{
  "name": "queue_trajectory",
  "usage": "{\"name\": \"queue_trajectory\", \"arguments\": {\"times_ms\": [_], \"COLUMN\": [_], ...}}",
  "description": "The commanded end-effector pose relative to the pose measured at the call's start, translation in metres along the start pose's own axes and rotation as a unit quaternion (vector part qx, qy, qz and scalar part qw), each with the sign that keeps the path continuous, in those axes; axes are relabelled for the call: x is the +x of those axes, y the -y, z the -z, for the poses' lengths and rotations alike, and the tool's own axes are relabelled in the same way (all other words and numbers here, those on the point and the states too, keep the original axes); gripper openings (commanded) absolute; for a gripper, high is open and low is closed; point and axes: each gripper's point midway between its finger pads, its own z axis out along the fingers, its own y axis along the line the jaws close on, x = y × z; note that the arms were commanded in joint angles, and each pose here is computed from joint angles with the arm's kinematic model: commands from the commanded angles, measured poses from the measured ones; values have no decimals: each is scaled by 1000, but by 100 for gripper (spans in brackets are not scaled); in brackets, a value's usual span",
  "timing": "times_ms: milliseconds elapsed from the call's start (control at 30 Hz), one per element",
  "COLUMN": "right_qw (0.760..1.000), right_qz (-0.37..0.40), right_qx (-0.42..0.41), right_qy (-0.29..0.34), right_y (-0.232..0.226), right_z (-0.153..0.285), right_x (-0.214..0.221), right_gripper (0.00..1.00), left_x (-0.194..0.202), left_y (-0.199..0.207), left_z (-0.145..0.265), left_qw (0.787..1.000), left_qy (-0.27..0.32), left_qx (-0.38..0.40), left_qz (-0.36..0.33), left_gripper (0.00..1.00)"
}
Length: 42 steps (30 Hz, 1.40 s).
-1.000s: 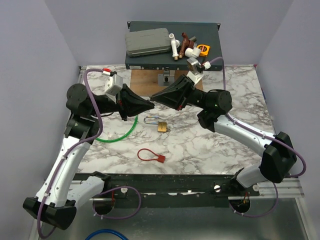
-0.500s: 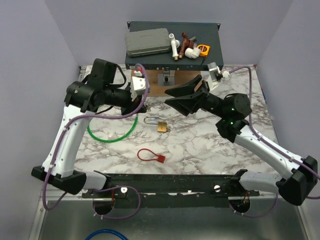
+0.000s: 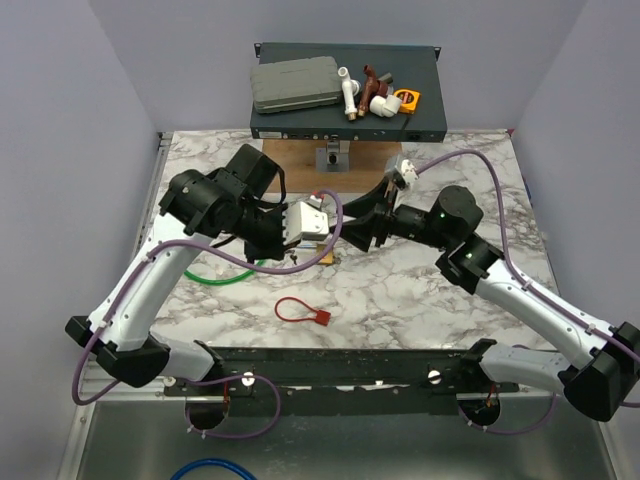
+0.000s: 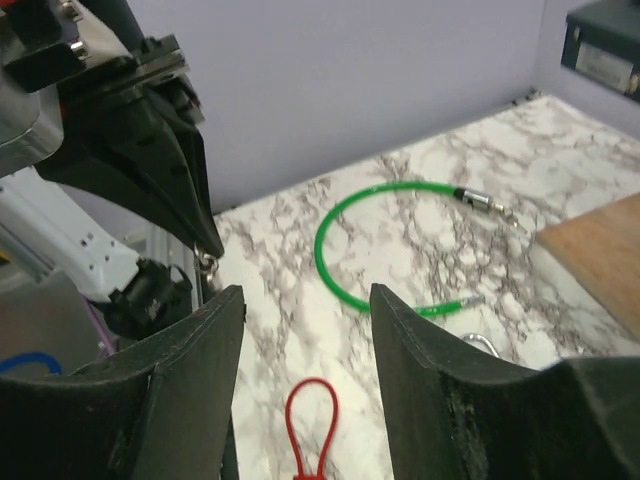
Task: Unlock with the key
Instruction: Pick up the key from the center of the board.
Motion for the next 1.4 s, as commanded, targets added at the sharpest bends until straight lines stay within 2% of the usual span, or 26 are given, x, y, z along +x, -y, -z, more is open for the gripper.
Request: {"name": "queue_trajectory", "arguments": {"times_ms": [0,100,167,333,567,733,933,1067,1233,1367], "right_qw": [998,998,999,997,993,993,993,992,991,990], "right_qz": [36,41,33,-5,16,36,40,34,24,21], "right_qx": [3,17,-1,-81,-114,-106,-104,-113,-125,-137], "right_qy": [-49,-51,-35,-4,7,38,41,34,31,29], "right_y": [7,13,7,-18,-36,-39,-35,-35,-37,-41], "right_z": [12,15,16,8,-11,-20,-30,-36,-39,-41], "right_x": [40,52,54,60,78,74,78,83,85,83], "right_gripper": [57,58,59,62,62,63,64,60,49,46], "left_x": [51,76,81,44,34,31,24,22,22,23], "left_y": [7,10,12,10,6,7,10,12,13,14], "left_z": [-21,-41,-46,-36,-37,-40,-39,-38,-39,-40], "left_qw": [991,979,976,989,990,990,990,991,991,990], "left_qy": [-123,-179,-190,-118,-109,-108,-102,-98,-98,-100], "left_qx": [31,61,71,69,67,72,73,74,76,79], "left_qz": [43,72,78,63,63,64,57,55,53,54], "left_gripper": [0,0,0,0,0,0,0,0,0,0]}}
